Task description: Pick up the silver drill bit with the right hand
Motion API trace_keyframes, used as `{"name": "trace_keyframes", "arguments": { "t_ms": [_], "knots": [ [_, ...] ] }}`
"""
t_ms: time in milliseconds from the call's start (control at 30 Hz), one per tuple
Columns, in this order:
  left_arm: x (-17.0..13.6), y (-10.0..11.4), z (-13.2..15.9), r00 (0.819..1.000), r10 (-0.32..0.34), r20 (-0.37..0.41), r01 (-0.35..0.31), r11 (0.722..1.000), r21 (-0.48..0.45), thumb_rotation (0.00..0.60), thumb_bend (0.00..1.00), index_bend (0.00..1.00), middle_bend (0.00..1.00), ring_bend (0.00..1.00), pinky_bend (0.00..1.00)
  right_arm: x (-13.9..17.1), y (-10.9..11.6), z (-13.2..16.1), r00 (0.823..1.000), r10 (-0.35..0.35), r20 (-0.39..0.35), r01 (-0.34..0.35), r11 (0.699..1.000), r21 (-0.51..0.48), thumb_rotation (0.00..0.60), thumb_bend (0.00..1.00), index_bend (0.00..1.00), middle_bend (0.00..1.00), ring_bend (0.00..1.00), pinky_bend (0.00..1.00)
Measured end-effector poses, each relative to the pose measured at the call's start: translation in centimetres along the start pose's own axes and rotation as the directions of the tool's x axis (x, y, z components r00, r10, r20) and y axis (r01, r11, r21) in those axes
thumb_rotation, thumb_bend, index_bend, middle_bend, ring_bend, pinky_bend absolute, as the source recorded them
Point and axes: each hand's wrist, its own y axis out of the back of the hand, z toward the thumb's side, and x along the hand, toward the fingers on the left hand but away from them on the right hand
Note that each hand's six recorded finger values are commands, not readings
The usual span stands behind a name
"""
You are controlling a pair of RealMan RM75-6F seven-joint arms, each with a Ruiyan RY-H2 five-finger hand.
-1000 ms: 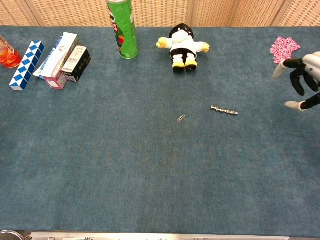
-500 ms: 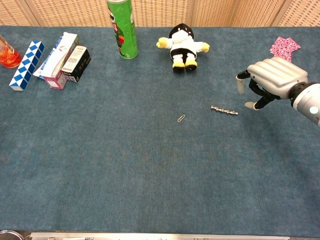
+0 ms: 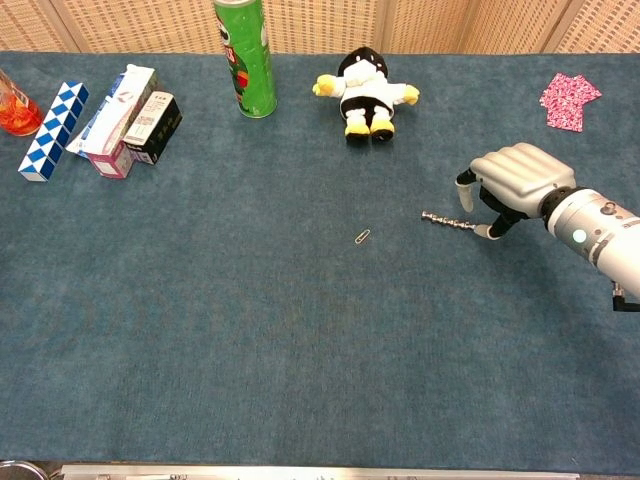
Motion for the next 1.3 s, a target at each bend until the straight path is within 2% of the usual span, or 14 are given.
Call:
{"name": "trace_keyframes", "arguments": {
  "t_ms": [433, 667, 1300],
  "knots": [
    [0.0, -0.1, -0.4, 1.000, -0.002, -0.010, 0.002, 1.000, -0.004, 0.600, 0.20, 0.10, 0.10, 0.06, 0.06, -1.5, -0.7, 1.2, 1.000, 0.013, -0.006, -0.013, 1.000, 0.002, 0.600, 0.20, 0.55, 0.92, 0.97, 1.00],
    [0.0, -0.3, -0.6, 1.000, -0.004, -0.016, 0.004, 1.000, -0.008, 0.600, 0.21, 0.10, 0.10, 0.06, 0.06, -2.1, -0.5, 1.1, 1.000, 0.012, 0.010, -0.012, 1.000, -0.006, 0.600, 0.25, 0.55, 0.92, 0.97, 1.00],
    [0.0, -0.5, -0.9, 1.000, -0.005, -0.020, 0.005, 1.000, -0.013, 0.600, 0.20, 0.10, 0.10, 0.06, 0.06, -2.3, -1.1, 0.6, 0.999, 0.039, 0.031, -0.039, 0.999, 0.000, 0.600, 0.27, 0.59, 0.92, 0.98, 1.00]
  ]
}}
